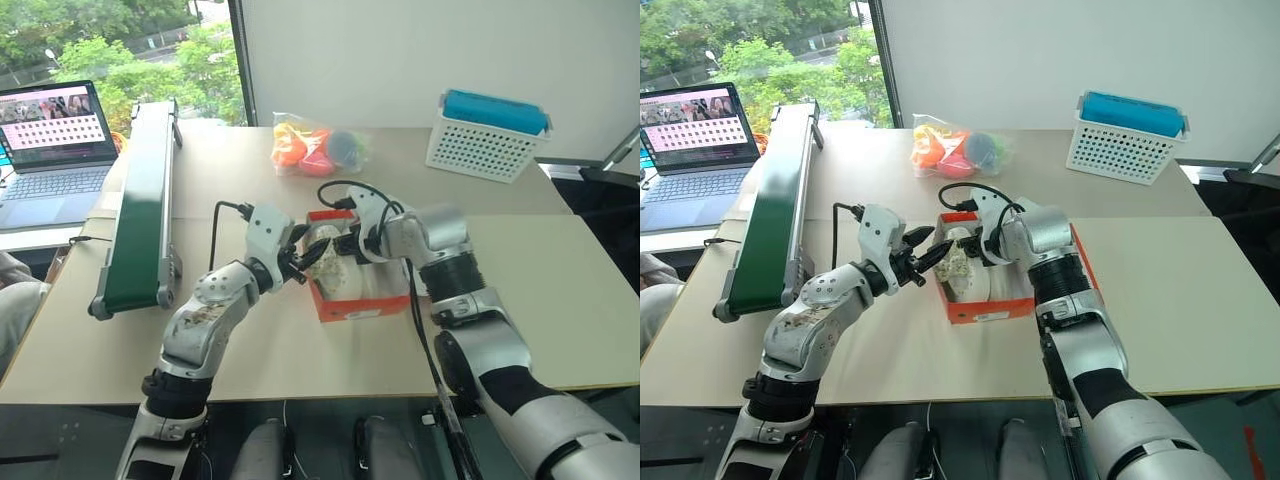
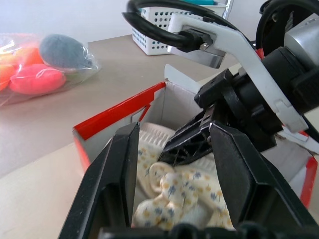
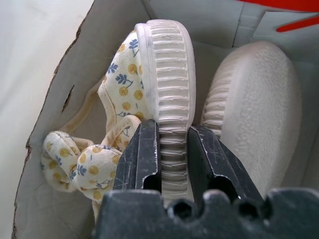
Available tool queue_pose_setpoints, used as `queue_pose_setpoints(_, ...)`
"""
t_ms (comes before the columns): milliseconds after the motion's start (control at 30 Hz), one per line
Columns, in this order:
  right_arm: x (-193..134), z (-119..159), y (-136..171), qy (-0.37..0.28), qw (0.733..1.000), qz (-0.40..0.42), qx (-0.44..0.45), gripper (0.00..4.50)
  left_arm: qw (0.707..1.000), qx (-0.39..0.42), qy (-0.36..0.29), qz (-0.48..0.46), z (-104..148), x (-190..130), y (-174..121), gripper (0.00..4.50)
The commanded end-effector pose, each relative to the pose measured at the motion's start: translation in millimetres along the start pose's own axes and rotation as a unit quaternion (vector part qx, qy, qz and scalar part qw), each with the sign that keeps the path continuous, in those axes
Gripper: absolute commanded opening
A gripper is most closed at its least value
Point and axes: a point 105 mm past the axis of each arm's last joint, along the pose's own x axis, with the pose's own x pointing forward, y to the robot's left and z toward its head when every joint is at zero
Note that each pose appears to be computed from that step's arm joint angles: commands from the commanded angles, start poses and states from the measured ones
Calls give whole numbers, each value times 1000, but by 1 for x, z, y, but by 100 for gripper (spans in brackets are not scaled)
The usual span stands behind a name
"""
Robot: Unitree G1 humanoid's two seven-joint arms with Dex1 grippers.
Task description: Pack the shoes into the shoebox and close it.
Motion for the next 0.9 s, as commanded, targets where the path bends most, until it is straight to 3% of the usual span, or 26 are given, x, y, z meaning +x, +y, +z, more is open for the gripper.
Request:
queue_pose_setpoints(33,17,-35,8,54,998,-1,42,49,999,19,-27,-9,16,3,-3,237)
queue_pose_setpoints(467,49,-82,2,95,991,-49,77,49,999,22,-28,-14,17,7,-2,237)
queue_pose_setpoints(567,49,-77,-3,81,991,-51,88,49,999,24,-29,-13,18,7,-2,237)
queue_pose_setpoints(600,47,-71,-4,70,992,-48,95,140,999,25,-29,-12,18,7,-1,242)
queue_pose_setpoints(667,43,-59,-4,51,993,-40,99,189,999,25,-28,-12,18,6,-1,242)
queue_pose_setpoints(767,30,-36,-2,18,995,-28,99,300,999,25,-27,-11,18,6,0,242)
queue_pose_setpoints(800,24,-26,-3,1,995,-25,99,321,999,25,-27,-11,17,6,0,242)
queue_pose_setpoints(900,0,-2,-8,-43,993,-24,107,321,999,25,-26,-12,17,4,0,242)
